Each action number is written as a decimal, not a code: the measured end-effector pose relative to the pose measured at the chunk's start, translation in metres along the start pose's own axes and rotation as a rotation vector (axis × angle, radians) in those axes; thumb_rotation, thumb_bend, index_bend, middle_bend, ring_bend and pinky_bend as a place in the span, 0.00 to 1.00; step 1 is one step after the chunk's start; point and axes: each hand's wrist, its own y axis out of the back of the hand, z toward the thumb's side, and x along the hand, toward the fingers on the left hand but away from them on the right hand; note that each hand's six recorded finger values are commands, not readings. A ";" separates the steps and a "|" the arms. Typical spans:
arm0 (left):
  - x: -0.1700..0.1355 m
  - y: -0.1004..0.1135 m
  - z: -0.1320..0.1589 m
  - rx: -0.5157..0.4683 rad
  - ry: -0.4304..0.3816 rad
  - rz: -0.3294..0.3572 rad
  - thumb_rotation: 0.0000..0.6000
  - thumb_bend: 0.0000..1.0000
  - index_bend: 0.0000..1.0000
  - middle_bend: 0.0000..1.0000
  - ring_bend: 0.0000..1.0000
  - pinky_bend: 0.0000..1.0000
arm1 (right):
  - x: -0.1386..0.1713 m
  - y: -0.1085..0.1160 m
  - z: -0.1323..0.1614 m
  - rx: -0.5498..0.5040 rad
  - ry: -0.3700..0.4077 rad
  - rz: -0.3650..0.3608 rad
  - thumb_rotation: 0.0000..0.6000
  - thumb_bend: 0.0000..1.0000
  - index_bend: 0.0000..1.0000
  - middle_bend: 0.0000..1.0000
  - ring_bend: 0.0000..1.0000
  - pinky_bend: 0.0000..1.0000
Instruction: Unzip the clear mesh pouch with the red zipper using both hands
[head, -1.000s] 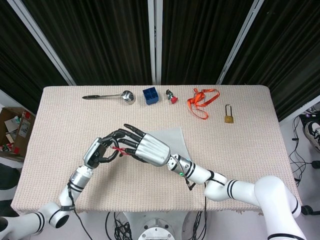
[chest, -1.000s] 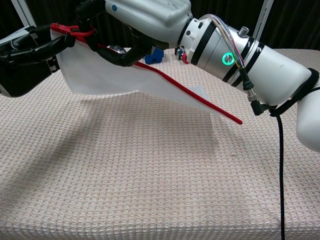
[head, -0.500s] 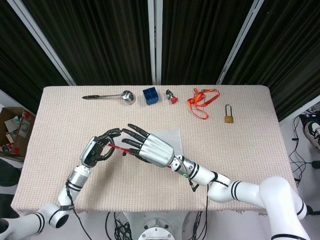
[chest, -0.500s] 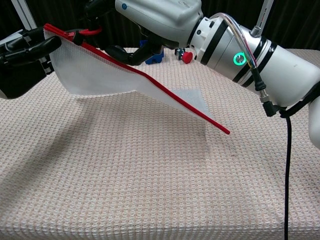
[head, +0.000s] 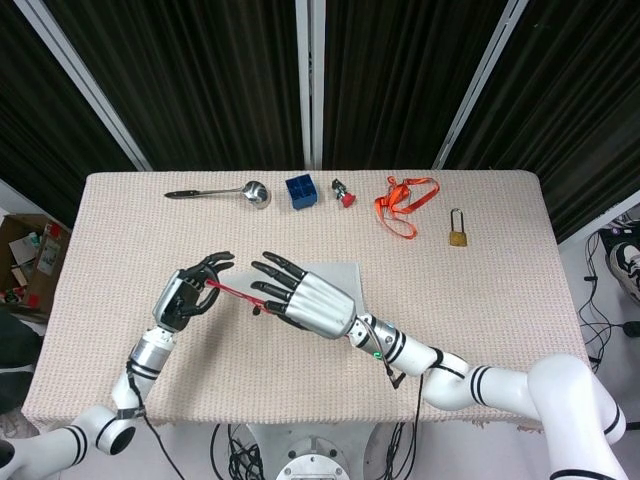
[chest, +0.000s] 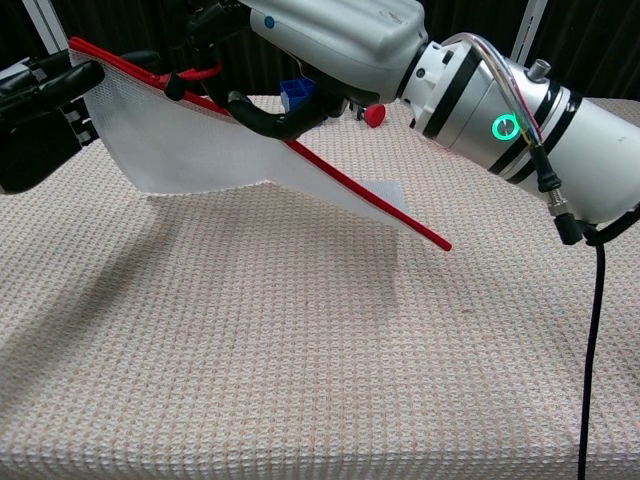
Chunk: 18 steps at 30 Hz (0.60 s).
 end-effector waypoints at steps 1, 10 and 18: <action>0.000 0.002 0.000 0.001 0.000 0.004 1.00 0.46 0.69 0.24 0.11 0.16 | 0.003 0.001 0.000 0.003 -0.001 0.002 1.00 0.48 0.90 0.23 0.00 0.00; 0.001 0.015 -0.004 0.019 0.018 0.049 1.00 0.47 0.69 0.24 0.11 0.16 | 0.039 0.007 -0.005 0.030 -0.040 0.030 1.00 0.48 0.91 0.23 0.00 0.00; 0.003 0.021 -0.013 0.025 0.045 0.077 1.00 0.47 0.69 0.24 0.11 0.16 | 0.078 0.012 -0.010 0.043 -0.093 0.059 1.00 0.48 0.91 0.23 0.00 0.00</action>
